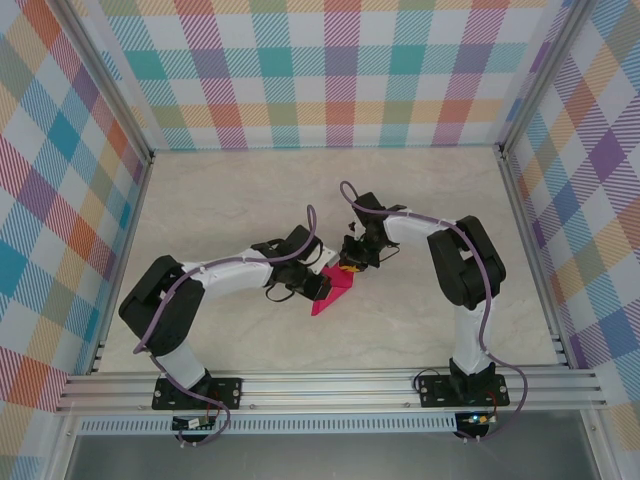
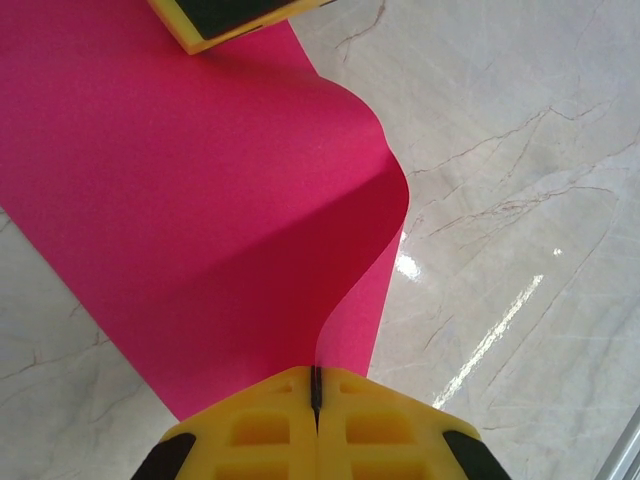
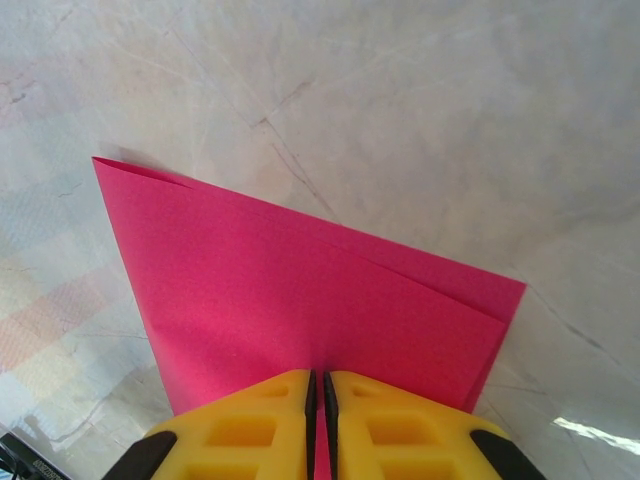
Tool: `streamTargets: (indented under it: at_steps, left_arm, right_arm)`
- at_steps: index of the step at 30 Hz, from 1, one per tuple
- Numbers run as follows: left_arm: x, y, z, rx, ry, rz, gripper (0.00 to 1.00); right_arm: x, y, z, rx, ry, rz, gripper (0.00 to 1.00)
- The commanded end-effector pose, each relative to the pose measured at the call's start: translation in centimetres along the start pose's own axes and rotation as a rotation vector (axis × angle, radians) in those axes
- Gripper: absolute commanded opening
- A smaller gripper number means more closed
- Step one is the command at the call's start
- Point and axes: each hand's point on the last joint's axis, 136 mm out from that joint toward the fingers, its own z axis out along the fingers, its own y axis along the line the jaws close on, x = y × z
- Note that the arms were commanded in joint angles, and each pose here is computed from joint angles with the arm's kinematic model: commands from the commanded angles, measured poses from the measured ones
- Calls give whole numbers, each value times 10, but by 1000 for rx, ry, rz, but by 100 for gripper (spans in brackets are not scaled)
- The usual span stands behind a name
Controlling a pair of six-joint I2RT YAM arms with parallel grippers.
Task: Fold a paper plane with a square sheet of paper (pick it up from the middle)
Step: Third fold the triangle at the center of the table.
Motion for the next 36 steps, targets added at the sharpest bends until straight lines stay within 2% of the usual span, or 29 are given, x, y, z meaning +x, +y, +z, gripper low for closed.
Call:
streamTargets:
  at_steps: [1, 36]
  left_arm:
    - [-5, 2, -1, 17, 8, 6, 0]
    - [-6, 36, 14, -69, 32, -29, 0]
  right_arm:
    - [9, -12, 8, 52, 45, -4, 14]
    - [13, -12, 8, 45, 52, 0, 16]
